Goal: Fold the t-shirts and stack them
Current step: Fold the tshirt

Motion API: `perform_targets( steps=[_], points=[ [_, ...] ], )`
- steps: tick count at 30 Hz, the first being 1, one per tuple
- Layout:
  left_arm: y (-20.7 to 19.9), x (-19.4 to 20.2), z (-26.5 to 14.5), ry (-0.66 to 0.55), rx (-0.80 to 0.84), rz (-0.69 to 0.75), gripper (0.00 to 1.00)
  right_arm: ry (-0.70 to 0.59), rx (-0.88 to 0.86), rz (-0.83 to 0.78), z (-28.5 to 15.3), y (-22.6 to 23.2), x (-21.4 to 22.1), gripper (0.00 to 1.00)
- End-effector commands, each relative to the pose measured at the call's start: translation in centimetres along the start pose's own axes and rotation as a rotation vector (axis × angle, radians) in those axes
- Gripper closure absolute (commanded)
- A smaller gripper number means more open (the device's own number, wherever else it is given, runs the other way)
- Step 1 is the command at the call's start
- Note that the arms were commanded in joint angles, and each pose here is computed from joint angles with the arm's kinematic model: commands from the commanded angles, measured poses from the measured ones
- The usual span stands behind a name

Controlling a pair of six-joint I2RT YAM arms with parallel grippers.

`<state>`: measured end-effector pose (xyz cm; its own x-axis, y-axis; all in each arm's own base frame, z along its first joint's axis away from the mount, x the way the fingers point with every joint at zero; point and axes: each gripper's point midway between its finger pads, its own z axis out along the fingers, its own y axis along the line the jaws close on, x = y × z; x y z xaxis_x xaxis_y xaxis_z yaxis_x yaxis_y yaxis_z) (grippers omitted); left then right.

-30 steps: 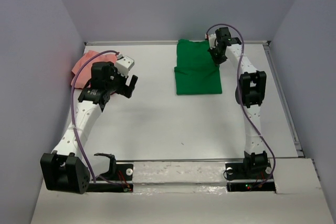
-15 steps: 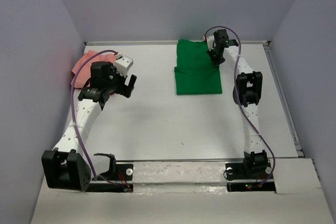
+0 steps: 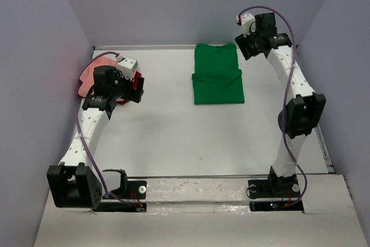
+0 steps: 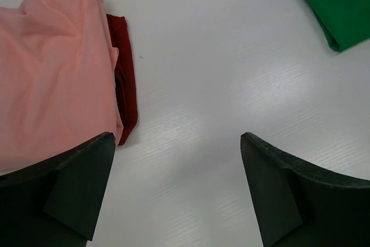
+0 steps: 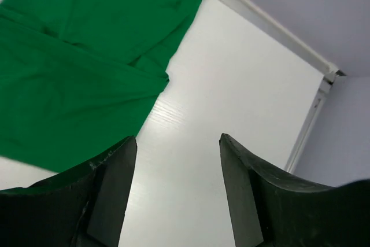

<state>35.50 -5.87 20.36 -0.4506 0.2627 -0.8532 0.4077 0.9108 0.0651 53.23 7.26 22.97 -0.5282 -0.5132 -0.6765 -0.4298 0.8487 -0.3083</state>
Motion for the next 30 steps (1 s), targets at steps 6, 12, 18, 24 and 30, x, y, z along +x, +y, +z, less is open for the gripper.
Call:
perform_targets(
  steps=[6,12,18,24,30],
  points=[
    [-3.3,-1.8,-1.7,-0.154,0.174,-0.049,0.01,0.04,-0.096,0.014,-7.5,6.0,5.0,0.36],
    [-5.2,-2.6,0.0,-0.12,0.336,-0.118,0.01,0.142,-0.058,0.152,-7.7,7.6,10.4,0.36],
    [-6.3,-0.4,4.7,0.025,0.434,-0.269,0.01,0.294,-0.085,0.253,-4.9,9.9,15.5,0.37],
    [-11.4,3.2,9.1,0.214,0.588,-0.271,0.01,0.333,-0.035,0.327,-3.2,7.5,16.4,0.4],
    [-13.0,1.4,11.1,0.265,0.66,-0.2,0.05,0.304,-0.053,0.246,-0.7,6.1,13.9,0.65]
  ],
)
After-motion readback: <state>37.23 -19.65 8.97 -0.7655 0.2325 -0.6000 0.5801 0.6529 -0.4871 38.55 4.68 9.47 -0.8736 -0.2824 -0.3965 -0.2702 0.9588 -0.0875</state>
